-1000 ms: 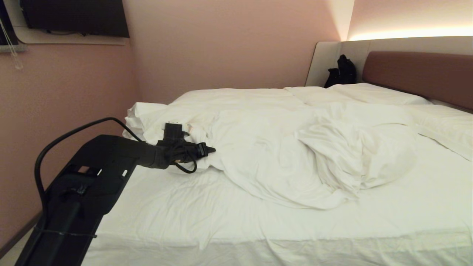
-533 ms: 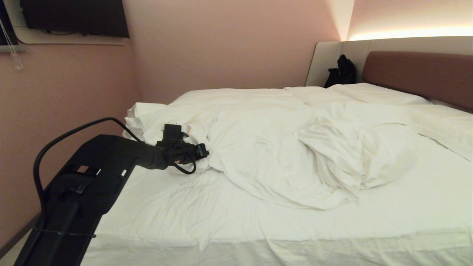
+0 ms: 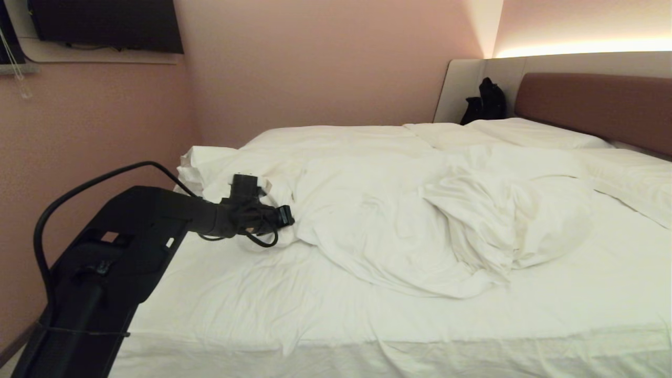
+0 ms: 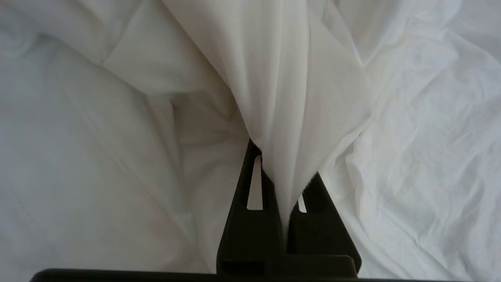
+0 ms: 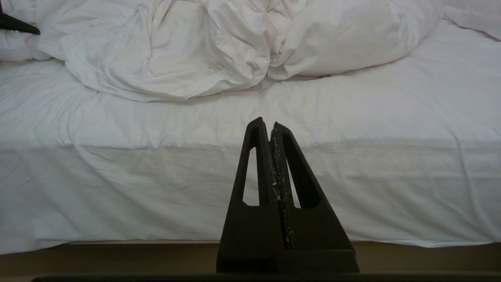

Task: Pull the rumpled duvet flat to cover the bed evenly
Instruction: Flatten the corners of the folded blanket

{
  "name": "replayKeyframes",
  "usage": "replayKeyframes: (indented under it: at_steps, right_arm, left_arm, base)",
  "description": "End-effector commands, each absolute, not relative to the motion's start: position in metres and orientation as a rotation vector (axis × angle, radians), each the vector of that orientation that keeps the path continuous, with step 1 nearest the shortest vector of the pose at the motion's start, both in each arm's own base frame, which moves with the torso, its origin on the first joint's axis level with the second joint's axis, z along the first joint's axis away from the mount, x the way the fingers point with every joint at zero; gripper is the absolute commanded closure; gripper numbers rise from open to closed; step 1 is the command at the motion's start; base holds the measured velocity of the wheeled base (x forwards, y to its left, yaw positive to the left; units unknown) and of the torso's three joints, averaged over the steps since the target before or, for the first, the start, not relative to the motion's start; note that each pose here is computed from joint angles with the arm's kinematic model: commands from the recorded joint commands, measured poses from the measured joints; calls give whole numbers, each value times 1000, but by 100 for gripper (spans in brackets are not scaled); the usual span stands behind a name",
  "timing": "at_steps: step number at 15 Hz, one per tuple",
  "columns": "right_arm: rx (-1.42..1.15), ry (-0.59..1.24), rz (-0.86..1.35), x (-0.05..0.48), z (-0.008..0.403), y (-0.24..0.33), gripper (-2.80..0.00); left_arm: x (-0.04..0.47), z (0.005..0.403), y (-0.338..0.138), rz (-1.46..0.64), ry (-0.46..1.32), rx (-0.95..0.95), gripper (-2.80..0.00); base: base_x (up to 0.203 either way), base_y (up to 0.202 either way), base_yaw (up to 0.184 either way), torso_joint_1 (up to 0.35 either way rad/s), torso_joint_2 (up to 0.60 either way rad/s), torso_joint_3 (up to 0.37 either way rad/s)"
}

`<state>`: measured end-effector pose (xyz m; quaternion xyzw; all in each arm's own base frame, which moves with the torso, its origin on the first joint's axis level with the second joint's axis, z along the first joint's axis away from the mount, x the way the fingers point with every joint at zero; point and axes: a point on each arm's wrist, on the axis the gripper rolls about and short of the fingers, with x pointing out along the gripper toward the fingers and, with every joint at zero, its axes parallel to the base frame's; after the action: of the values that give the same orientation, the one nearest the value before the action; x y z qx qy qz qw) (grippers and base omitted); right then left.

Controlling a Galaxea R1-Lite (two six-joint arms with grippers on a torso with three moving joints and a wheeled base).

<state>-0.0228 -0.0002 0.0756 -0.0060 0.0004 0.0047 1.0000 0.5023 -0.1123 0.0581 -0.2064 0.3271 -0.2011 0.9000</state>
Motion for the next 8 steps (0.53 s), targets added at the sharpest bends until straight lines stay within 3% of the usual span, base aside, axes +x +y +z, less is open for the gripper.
replayKeyframes:
  at_steps: [1, 8]
  right_arm:
    - [-12, 2, 10, -23, 75, 0, 0]
    - [-12, 2, 9, -23, 76, 0, 0]
  left_arm:
    - [494, 72, -109, -413, 675, -429, 0]
    - [464, 85, -87, -312, 716, -417, 0]
  base:
    - [0, 0, 0, 0, 0, 0]
    - [0, 0, 0, 0, 0, 0]
